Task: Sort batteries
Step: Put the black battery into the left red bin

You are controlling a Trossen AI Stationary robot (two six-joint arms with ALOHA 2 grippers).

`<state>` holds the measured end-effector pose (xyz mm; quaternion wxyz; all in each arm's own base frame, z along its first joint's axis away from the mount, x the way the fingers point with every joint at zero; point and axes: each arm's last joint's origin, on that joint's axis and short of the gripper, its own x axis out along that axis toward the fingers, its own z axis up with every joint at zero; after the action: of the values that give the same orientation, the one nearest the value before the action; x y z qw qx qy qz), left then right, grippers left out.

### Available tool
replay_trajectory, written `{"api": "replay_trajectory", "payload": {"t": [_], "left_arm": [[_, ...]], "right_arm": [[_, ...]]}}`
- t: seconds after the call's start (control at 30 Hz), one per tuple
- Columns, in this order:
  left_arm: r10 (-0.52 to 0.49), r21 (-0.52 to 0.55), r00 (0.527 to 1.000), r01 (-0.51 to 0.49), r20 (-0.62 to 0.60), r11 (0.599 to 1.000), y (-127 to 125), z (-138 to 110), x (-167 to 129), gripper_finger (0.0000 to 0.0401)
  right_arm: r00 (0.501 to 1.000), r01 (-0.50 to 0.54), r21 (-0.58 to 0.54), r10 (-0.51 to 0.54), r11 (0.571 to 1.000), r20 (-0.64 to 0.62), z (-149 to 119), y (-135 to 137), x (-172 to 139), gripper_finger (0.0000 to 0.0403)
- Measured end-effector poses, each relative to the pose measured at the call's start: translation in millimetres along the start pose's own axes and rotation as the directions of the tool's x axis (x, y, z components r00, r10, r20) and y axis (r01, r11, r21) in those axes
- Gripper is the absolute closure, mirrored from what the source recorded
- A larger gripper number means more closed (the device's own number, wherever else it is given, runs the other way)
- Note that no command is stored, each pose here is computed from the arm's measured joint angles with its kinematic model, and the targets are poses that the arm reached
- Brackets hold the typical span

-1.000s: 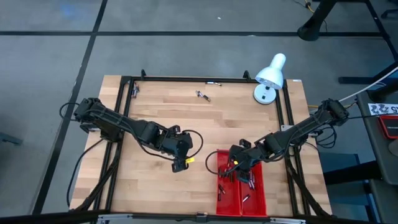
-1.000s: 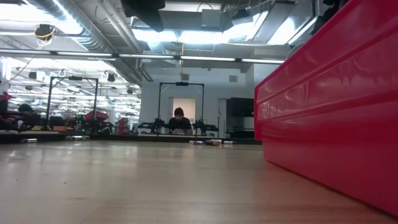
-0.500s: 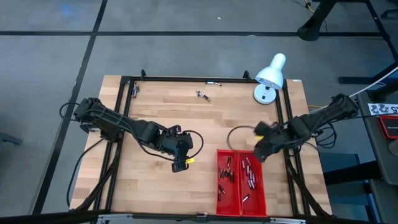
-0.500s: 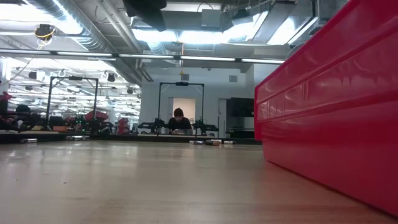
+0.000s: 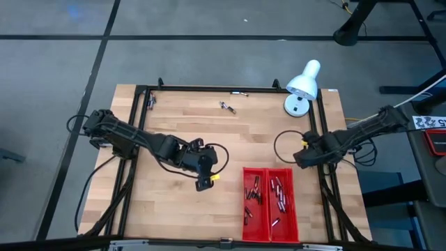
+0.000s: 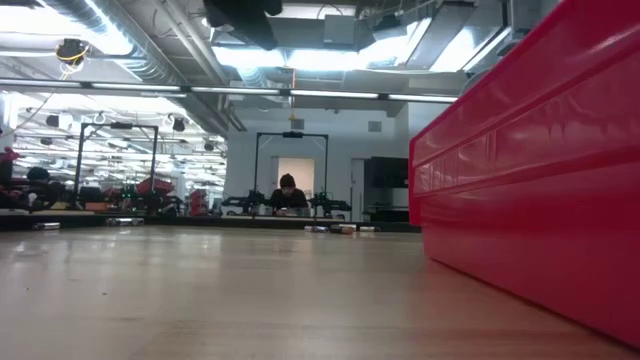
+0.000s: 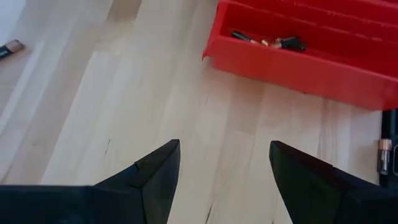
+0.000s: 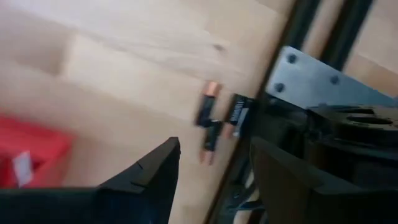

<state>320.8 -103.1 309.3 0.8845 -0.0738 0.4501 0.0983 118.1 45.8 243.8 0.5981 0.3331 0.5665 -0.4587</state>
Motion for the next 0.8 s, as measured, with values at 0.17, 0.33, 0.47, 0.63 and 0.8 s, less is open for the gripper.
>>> {"api": "replay_trajectory", "payload": {"t": [0.17, 0.33, 0.47, 0.63, 0.8], "left_arm": [[-0.024, -0.017, 0.998, 0.025, 0.061, 1.000, 1, 8, 1, 0.0164], [-0.039, -0.030, 0.993, 0.043, 0.110, 0.999, 2, 15, 2, 0.0164], [-0.033, -0.041, 0.993, 0.038, 0.110, 0.998, 5, 16, 3, 0.0164], [-0.033, -0.045, 0.993, 0.038, 0.111, 0.998, 5, 16, 3, 0.0164], [-0.033, -0.050, 0.993, 0.039, 0.110, 0.998, 5, 16, 3, 0.0164]], "right_arm": [[0.996, 0.052, 0.003, -0.052, 0.999, -0.079, 9, -3, 25, 0.0205], [0.992, -0.050, -0.127, 0.035, 0.991, -0.122, 12, 9, 28, 0.0205], [0.993, -0.055, -0.180, 0.035, 0.982, -0.110, 12, 14, 30, 0.0205], [0.994, -0.074, -0.359, 0.040, 0.930, -0.100, 20, 22, 35, 0.0205], [0.992, -0.078, -0.549, 0.009, 0.832, -0.127, 29, 27, 42, 0.0205]]}}
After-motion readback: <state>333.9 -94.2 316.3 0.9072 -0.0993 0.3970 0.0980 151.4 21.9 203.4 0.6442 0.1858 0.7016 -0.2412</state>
